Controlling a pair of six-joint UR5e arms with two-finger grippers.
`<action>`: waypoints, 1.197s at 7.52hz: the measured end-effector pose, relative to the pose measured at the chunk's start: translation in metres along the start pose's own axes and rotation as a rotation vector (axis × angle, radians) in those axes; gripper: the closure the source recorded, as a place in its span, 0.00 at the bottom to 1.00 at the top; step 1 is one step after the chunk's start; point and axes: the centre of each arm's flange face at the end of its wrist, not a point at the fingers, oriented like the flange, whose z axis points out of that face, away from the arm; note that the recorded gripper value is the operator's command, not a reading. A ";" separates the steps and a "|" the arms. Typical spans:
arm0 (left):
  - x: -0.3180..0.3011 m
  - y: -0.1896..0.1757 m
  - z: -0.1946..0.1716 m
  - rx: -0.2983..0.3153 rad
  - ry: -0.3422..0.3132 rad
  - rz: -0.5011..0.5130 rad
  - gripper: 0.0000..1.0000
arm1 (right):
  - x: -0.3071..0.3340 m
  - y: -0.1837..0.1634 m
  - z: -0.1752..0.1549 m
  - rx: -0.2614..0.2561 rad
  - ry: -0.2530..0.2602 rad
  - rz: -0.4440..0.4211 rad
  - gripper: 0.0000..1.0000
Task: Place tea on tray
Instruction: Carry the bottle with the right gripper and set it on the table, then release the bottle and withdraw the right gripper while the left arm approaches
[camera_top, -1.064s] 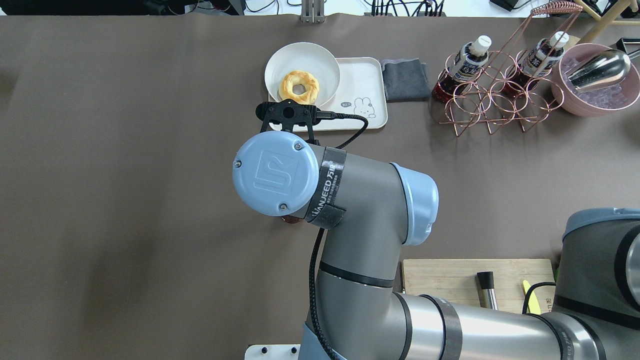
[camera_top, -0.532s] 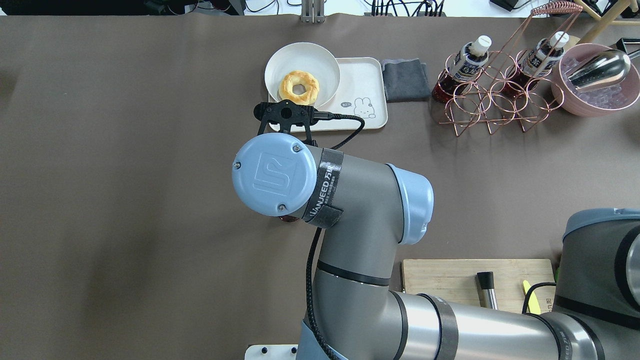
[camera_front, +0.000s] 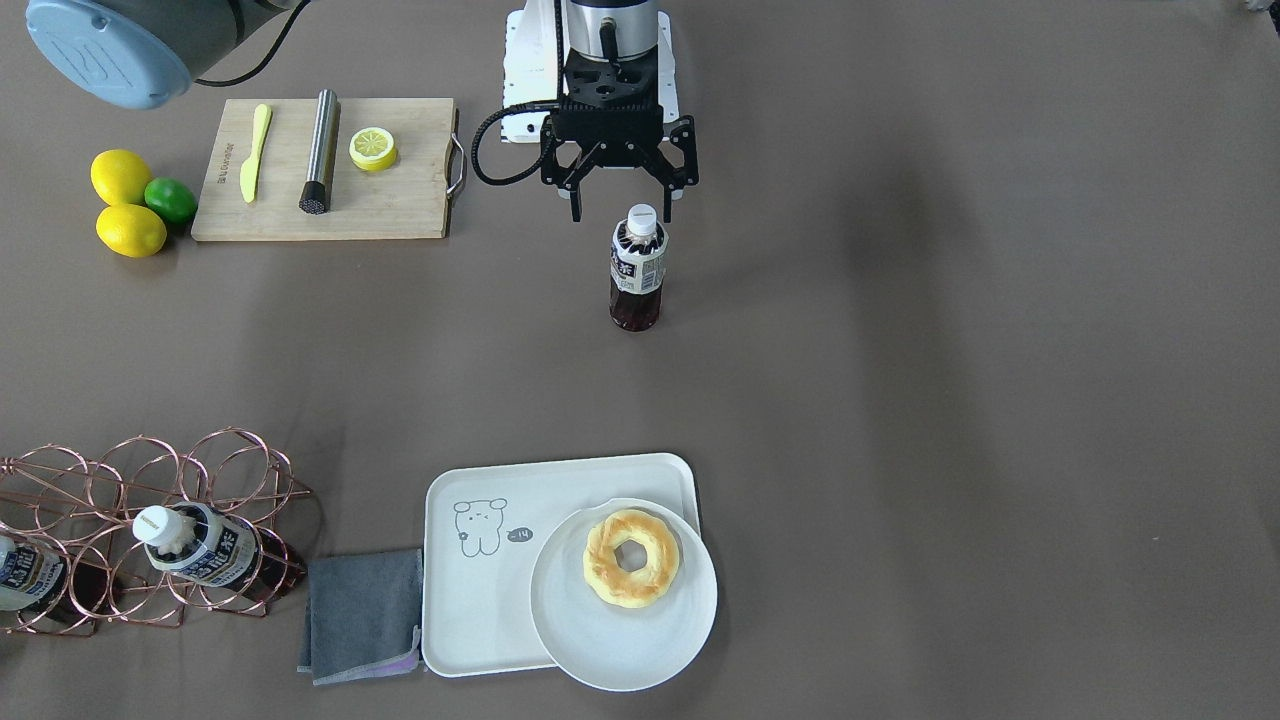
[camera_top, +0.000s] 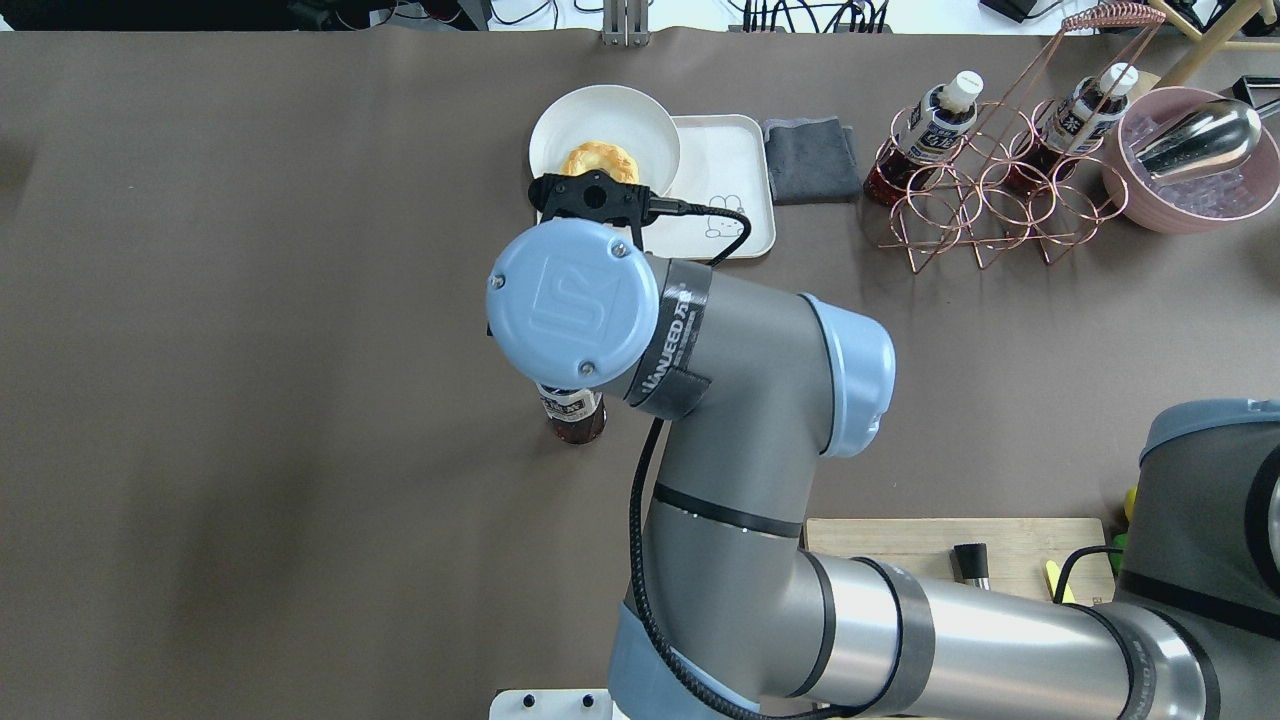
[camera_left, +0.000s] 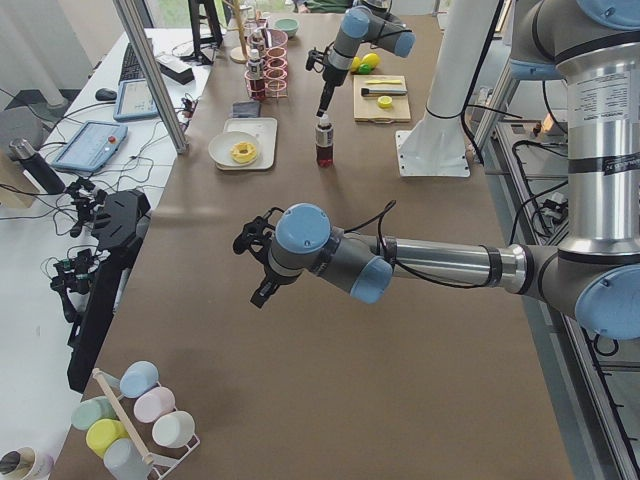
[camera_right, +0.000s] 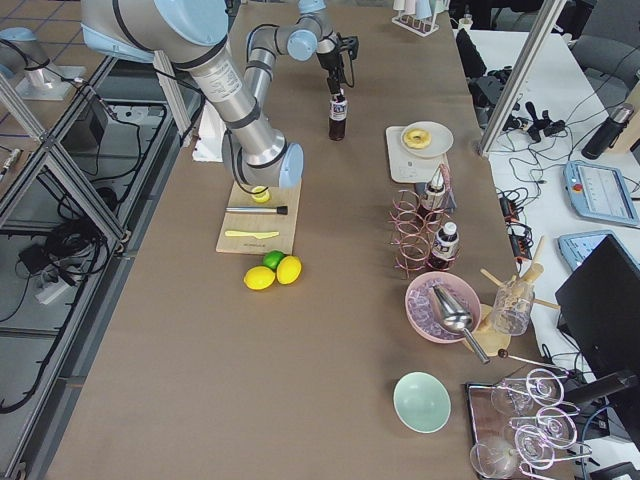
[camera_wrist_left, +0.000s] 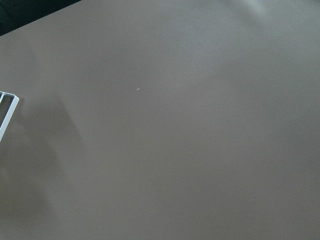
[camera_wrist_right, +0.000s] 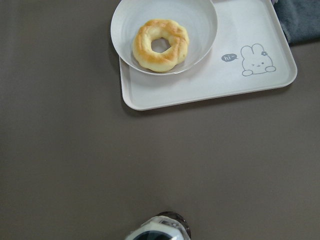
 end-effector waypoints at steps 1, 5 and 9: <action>0.007 -0.015 -0.001 0.010 0.003 -0.018 0.01 | 0.013 -0.021 -0.007 -0.025 0.005 0.024 0.00; 0.118 -0.135 0.019 0.050 0.100 -0.071 0.00 | 0.154 -0.086 -0.010 -0.067 0.062 -0.069 0.00; 0.310 -0.201 0.092 0.060 0.141 -0.175 0.00 | 0.342 -0.130 0.040 -0.091 0.062 -0.228 0.00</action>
